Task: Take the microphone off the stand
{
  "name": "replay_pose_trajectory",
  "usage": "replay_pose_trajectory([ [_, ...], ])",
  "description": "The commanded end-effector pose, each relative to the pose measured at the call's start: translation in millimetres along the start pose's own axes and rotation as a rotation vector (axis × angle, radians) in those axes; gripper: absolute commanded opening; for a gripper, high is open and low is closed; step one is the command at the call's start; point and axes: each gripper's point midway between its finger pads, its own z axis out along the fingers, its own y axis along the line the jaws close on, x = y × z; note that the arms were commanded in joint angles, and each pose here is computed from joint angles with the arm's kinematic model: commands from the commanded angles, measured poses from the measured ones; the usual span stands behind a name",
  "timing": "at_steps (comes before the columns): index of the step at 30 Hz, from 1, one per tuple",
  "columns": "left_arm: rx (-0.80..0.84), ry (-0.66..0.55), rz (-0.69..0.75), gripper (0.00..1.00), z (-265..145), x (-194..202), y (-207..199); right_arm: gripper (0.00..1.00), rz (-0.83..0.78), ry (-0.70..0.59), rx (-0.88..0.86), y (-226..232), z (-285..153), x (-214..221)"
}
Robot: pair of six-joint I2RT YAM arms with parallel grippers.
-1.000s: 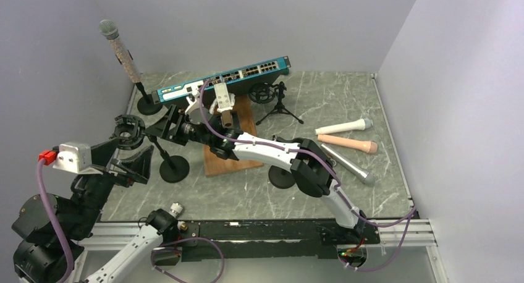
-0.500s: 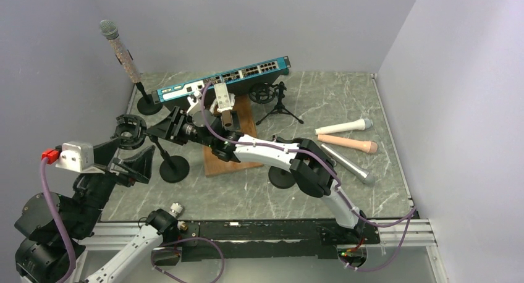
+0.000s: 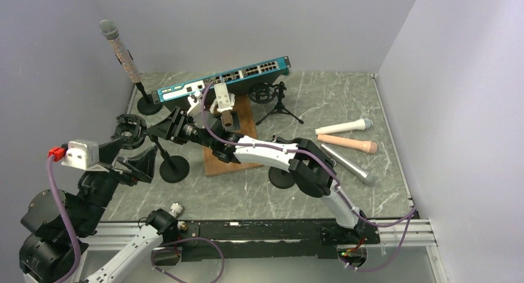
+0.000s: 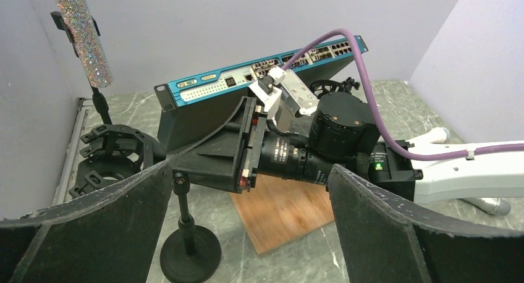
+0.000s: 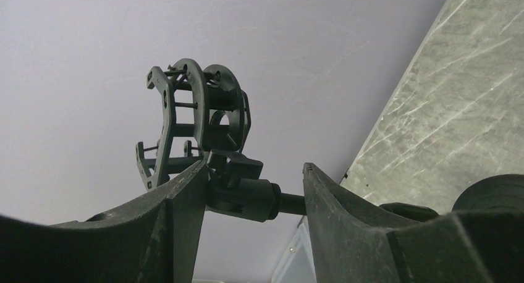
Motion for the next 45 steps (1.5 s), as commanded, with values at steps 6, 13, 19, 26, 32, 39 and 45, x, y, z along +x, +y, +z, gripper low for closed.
replay_pose_trajectory([
  [6, 0.019, -0.027, -0.020, 0.99, 0, -6, -4, 0.58, -0.263, 0.192, 0.595, -194, -35, 70],
  [13, 0.023, -0.023, -0.022, 0.99, 2, -6, -5, 0.59, -0.320, 0.219, 0.606, -207, -41, 76],
  [19, 0.031, -0.019, -0.025, 0.99, 3, -6, -8, 0.68, -0.428, 0.257, 0.477, -171, -30, 64],
  [26, 0.042, -0.015, -0.027, 0.99, 7, -4, -10, 0.78, -0.490, 0.224, 0.475, -156, -42, 49],
  [32, 0.044, -0.002, -0.033, 0.99, 9, 1, -12, 0.77, -0.501, 0.326, 0.567, -216, -46, 87],
  [39, 0.038, 0.002, -0.029, 0.99, 8, 4, -10, 0.78, -0.564, 0.313, 0.589, -211, -49, 75],
  [45, 0.042, 0.004, -0.031, 0.99, 8, 5, -11, 0.78, -0.576, 0.320, 0.599, -209, -53, 73],
])
